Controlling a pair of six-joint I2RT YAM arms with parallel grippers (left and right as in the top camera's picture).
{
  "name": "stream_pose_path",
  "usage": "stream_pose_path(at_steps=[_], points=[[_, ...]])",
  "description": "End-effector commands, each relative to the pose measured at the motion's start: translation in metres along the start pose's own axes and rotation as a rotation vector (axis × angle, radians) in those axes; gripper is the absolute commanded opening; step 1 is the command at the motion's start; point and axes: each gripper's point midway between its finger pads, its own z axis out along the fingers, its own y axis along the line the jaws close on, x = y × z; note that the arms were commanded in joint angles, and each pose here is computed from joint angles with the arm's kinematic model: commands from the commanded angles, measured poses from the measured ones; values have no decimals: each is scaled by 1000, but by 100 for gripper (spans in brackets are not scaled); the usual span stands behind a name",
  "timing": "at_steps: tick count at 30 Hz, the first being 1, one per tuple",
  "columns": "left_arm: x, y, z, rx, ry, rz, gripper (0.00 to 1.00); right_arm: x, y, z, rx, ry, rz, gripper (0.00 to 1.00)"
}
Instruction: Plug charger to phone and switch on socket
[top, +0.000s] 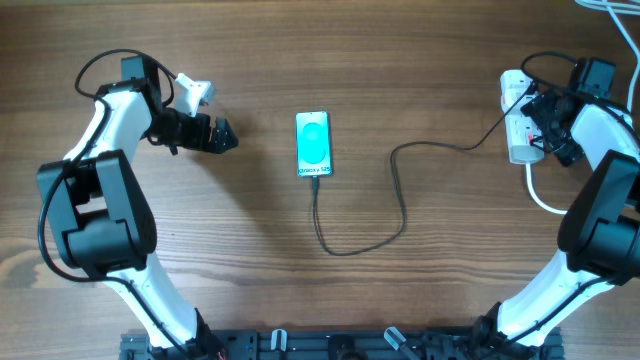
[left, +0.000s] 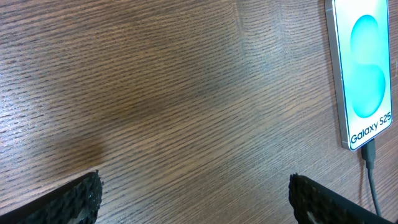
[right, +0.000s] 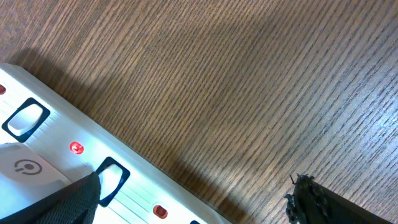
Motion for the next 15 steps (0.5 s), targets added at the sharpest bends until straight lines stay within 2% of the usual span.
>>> stream_pose_path(at_steps=[1, 9, 12, 15], points=[[0, 1, -1, -4, -2, -1, 100, 25, 5, 10, -17, 83, -47, 100], [0, 1, -1, -4, -2, -1, 100, 28, -6, 10, 40, 85, -59, 100], [0, 1, -1, -4, -2, -1, 100, 28, -7, 10, 39, 89, -123, 100], [0, 1, -1, -4, -2, -1, 100, 25, -5, 10, 25, 80, -288, 100]])
